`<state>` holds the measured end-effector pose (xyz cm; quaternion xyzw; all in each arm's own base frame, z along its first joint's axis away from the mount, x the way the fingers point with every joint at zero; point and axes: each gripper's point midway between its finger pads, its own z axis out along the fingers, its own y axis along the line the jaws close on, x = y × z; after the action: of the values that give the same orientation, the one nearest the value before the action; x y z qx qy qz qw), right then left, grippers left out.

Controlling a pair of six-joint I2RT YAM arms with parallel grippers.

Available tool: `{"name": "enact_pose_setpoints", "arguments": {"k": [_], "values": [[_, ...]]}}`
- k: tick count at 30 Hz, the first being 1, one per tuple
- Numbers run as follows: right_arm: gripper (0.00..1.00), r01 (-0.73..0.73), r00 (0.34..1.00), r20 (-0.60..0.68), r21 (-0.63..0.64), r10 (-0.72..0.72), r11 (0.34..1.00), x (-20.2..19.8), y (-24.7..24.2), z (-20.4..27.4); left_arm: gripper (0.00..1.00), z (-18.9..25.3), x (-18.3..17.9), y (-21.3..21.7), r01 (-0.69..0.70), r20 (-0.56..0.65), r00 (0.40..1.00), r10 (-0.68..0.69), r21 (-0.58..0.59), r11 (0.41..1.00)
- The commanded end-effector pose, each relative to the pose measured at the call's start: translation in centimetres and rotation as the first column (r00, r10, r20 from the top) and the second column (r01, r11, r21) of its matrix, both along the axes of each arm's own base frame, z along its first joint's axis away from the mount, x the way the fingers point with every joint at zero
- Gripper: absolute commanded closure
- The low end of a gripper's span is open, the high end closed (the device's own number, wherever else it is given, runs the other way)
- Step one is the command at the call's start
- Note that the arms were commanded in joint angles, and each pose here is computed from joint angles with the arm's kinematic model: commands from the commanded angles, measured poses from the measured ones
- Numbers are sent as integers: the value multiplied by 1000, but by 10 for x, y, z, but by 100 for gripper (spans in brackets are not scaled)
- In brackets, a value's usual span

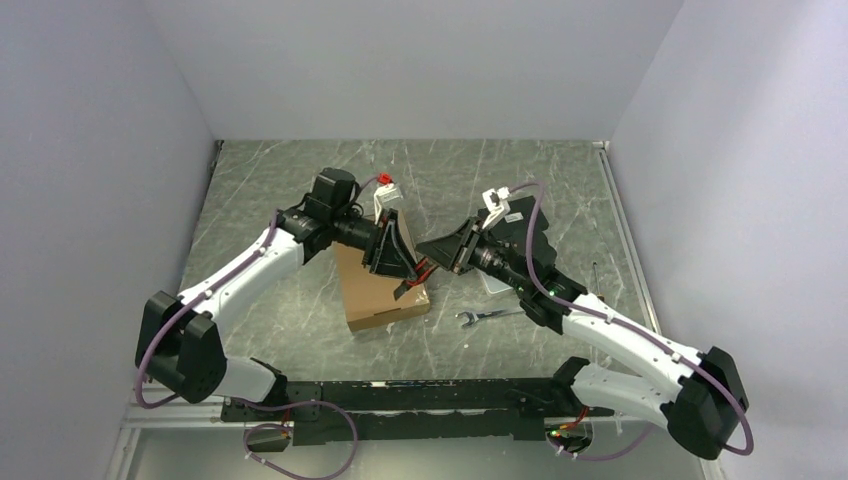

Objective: Unpack the express box

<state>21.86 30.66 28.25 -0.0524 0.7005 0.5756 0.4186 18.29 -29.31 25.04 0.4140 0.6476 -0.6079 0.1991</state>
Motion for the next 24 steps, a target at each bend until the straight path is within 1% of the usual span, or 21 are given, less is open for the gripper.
{"name": "enact_pose_setpoints", "arguments": {"k": [1, 5, 6, 11, 13, 16, 19, 21, 22, 24], "values": [[100, 156, 988, 30, -90, -154, 984, 14, -26, 6, 51, 7, 16, 2, -94, 165, 982, 93, 1, 996], [100, 256, 967, 52, -182, -251, 949, 19, -50, 2, 47, 3, 26, 5, -179, 212, 962, 171, 21, 984], [100, 290, 957, 46, -220, -287, 931, 21, -58, -5, 46, 2, 29, 7, -205, 223, 955, 194, 29, 978], [100, 388, 921, 93, -310, -378, 868, 26, -86, -9, 41, 4, 39, 16, -346, 259, 909, 326, 35, 938], [100, 409, 912, 118, -335, -393, 849, 26, -93, -8, 43, 3, 37, 21, -389, 248, 896, 368, 42, 920], [100, 431, 902, 149, -360, -405, 827, 28, -100, -7, 45, 0, 25, 32, -439, 208, 884, 418, 67, 896], [100, 444, 896, 181, -372, -406, 815, 30, -102, -4, 42, -1, 6, 48, -507, 172, 854, 491, 64, 859], [100, 450, 893, 203, -380, -402, 808, 33, -102, -3, 39, -1, -4, 60, -561, 156, 823, 546, 68, 825], [100, 450, 893, 208, -387, -400, 804, 36, -101, -4, 32, -1, -5, 69, -609, 155, 790, 593, 78, 790], [100, 453, 892, 216, -398, -398, 798, 41, -98, -4, 24, -3, -3, 91, -719, 170, 695, 699, 129, 683]]}}
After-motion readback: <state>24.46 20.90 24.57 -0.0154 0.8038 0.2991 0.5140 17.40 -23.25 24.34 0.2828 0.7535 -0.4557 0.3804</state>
